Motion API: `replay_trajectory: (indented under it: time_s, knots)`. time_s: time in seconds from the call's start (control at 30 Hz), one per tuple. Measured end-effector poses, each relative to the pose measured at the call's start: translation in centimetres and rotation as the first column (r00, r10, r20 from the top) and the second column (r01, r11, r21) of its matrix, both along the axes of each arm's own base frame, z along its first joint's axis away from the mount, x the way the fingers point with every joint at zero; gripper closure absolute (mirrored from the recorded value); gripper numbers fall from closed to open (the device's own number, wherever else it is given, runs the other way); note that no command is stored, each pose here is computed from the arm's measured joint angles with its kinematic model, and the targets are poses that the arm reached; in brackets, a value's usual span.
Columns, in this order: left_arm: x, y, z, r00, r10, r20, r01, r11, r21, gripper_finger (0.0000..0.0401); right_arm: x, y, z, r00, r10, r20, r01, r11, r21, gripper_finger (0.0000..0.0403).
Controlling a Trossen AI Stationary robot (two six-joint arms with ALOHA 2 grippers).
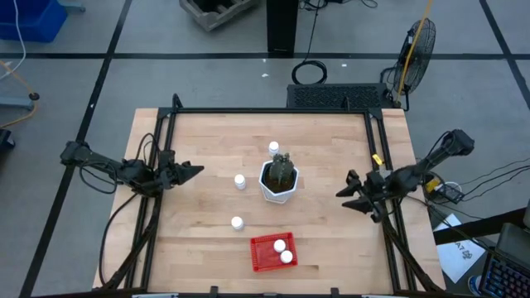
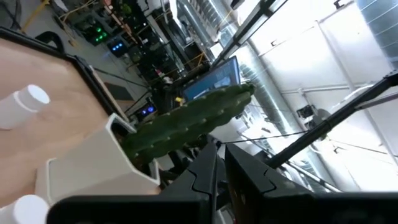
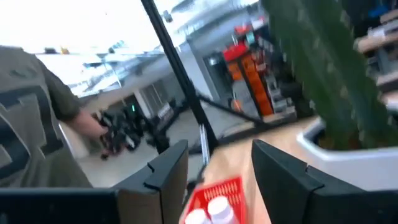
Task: Pick and place pill bottles into a basket
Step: Put the white medicine bottle into the red bin
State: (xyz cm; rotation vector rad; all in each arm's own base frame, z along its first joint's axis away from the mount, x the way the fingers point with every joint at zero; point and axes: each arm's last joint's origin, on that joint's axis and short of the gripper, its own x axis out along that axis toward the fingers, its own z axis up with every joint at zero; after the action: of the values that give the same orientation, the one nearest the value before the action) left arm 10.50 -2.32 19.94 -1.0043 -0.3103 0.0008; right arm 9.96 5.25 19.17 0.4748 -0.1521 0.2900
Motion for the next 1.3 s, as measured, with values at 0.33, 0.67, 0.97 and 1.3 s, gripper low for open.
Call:
replay_trajectory:
  time_s: [0.33,0.67,0.97,1.3]
  knots:
    - [2.4,-0.8,3.3,0.985,0.008,-0.173,0.017,0.989,0.145,0.0358,-0.5,-0.3,-1.2,0.997,-0.02,-0.081,0.008,0.99,-0.144,0.023]
    - [5.6,-0.8,10.9,0.849,0.1,-0.519,0.152,0.895,0.42,0.0245,-0.5,-0.3,-1.6,0.994,-0.022,-0.112,0.003,0.987,-0.164,0.0233]
    - [8.9,-2.2,16.4,0.727,-0.073,-0.682,0.497,0.742,0.45,0.0169,-0.5,-0.3,-1.6,0.994,-0.022,-0.111,0.004,0.987,-0.163,0.0233]
    - [11.9,-3.4,14.8,0.444,-0.037,-0.895,0.705,0.631,0.324,0.011,-0.5,-0.3,-1.6,0.993,-0.023,-0.112,0.005,0.987,-0.163,0.023]
